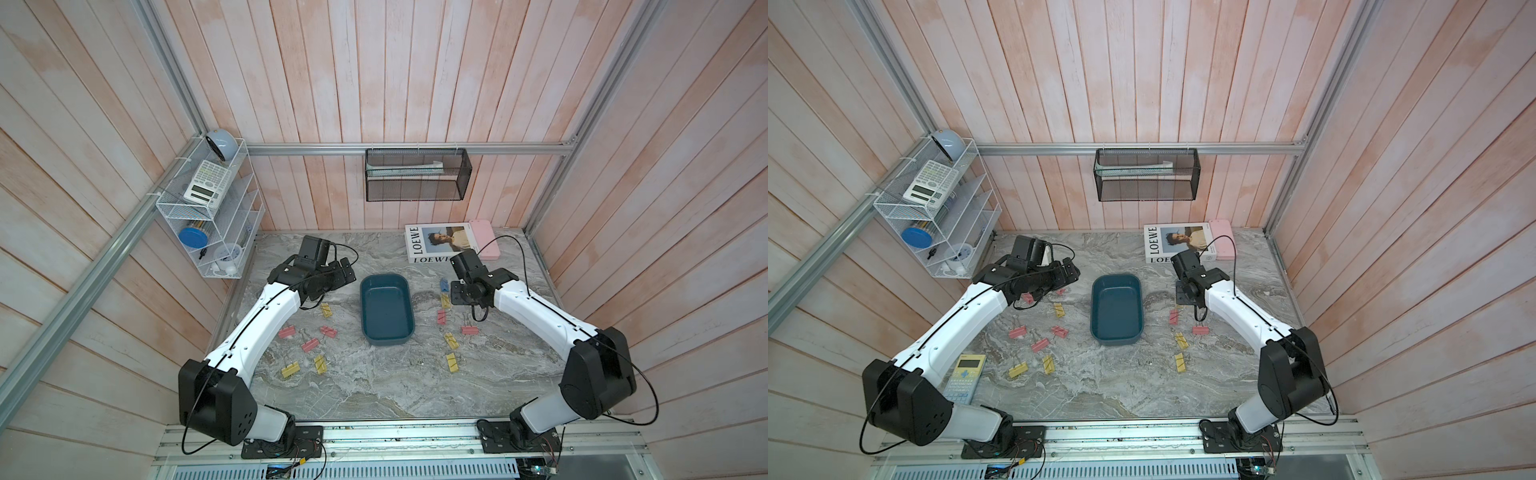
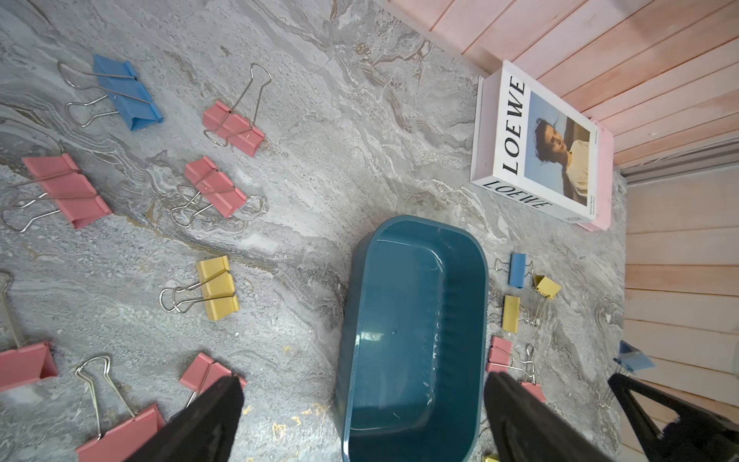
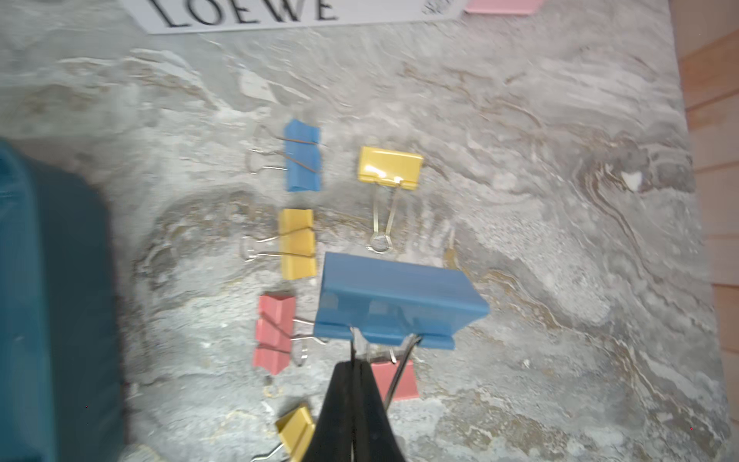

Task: Take out the binder clips from the storage box
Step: Place the binder clip at the center of the board.

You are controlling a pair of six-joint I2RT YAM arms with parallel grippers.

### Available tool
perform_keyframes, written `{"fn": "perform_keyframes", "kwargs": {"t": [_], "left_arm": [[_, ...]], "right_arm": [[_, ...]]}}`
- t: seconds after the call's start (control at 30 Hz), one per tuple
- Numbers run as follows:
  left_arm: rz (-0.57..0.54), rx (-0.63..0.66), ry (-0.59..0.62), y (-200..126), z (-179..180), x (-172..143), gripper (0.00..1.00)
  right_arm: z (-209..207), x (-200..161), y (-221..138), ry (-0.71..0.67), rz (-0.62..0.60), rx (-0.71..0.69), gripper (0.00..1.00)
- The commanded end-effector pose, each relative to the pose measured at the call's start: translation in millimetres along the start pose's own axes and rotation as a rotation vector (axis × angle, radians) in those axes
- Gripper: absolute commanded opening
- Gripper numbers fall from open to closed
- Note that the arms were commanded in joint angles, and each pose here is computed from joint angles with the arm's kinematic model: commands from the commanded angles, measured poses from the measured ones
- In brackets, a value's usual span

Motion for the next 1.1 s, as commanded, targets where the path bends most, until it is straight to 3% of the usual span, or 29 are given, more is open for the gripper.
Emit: {"fn": "perform_keyframes", "kwargs": {"t": [0.0,0.43,0.5,0.63,0.7,0.73,0.87,0.97,1.07], "left_arm": [[-0.006,-0.032,0.007,-1,-11,4,1.00],[-0.046,0.055,0.015,-7,1,3,1.00],[-0.065,0.073,0.014,-10,5,2,1.00],[-0.109,0.099,0.010,-18,11,5,1.00],[-0.147,0.138,-0.004,-21,19,9,1.00],[-0.171,0.163,-0.023,-22,26,13,1.00],[-0.281,0.220,-0.133,-28,67,37,1.00],[-0.402,0.278,-0.158,-28,102,52,1.00],[-0.513,0.388,-0.133,-21,130,62,1.00]], "right_arm": [[-21,-6,12,0.082,-0.003,-0.041,0.00],[-37,-13,96,0.158,0.203,-0.015,0.00],[-37,-11,96,0.156,0.204,-0.016,0.10],[-43,-5,86,0.151,0.187,-0.056,0.45],[-47,-2,76,0.152,0.165,-0.073,0.57],[-49,1,68,0.154,0.142,-0.073,0.59],[-60,9,30,0.158,-0.046,-0.081,0.88],[-72,9,1,0.208,-0.247,-0.131,0.97],[-80,0,-10,0.198,-0.425,-0.200,0.98]]}}
Point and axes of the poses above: each gripper's point midway between its finger pads, its own y axis out along the fingers, its own z axis along the line the jaws close on, x = y × z, the point moved 9 cm from there along -y, back along the fingers, and after that the axes turned 12 degrees about -y, right-handed, at the moved point
